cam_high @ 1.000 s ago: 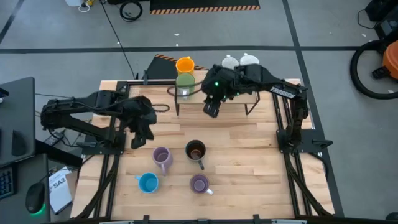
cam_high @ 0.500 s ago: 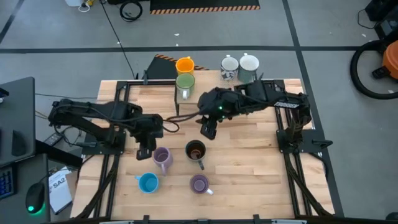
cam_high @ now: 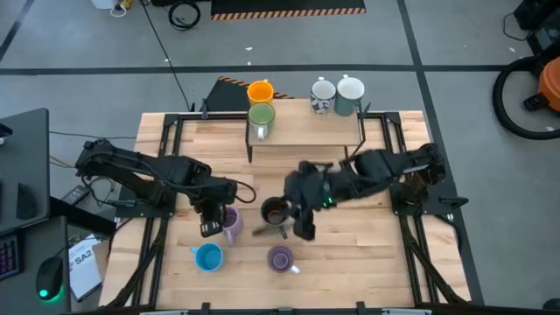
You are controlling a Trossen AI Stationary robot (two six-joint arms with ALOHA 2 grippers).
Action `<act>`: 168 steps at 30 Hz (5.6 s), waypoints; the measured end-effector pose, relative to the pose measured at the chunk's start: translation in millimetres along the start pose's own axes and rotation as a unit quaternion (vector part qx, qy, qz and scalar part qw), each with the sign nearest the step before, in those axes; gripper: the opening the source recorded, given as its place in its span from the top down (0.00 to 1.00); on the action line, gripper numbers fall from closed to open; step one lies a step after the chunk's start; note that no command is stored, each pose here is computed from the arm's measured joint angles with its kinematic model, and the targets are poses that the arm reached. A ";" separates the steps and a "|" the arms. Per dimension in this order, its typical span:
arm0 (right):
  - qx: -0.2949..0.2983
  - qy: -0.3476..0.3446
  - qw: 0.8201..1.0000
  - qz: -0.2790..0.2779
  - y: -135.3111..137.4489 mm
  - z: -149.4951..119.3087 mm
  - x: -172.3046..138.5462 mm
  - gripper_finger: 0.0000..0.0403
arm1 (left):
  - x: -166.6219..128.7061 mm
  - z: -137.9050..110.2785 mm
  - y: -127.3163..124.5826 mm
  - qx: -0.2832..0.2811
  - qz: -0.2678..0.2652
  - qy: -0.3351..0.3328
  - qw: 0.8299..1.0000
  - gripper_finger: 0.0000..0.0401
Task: Place coffee mugs
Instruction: Put the light blue mug on the shelf
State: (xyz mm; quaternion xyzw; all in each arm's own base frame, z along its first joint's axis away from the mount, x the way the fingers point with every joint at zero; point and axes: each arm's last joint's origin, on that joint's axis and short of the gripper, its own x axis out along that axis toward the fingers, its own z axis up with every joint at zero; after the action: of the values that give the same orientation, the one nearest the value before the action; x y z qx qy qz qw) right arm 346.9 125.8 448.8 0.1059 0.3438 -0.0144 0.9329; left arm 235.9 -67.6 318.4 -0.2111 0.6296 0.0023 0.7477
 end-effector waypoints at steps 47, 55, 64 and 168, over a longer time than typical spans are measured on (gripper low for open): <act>-0.079 -0.005 0.996 0.048 51.8 -33.6 18.3 0.60 | 123.6 -34.6 -94.9 -0.438 0.114 0.013 0.892 0.60; -0.067 -0.045 0.995 0.067 56.1 -26.0 17.4 0.60 | 134.7 -31.0 -92.9 -0.405 0.132 0.011 0.905 0.66; -0.065 -0.050 0.994 0.068 56.5 -25.0 17.3 0.60 | 134.7 -30.2 -92.5 -0.406 0.130 0.017 0.904 0.84; 0.023 0.099 0.990 -0.097 -72.4 -15.6 -36.1 0.61 | 55.8 115.0 63.5 0.285 0.168 -0.007 0.944 0.94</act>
State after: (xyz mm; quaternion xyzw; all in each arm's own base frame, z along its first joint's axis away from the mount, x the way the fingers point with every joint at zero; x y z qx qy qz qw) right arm 302.1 56.6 446.9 0.0947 0.4429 -0.1024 0.8856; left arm 338.5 12.3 259.5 0.1195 0.6252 -0.0502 0.7696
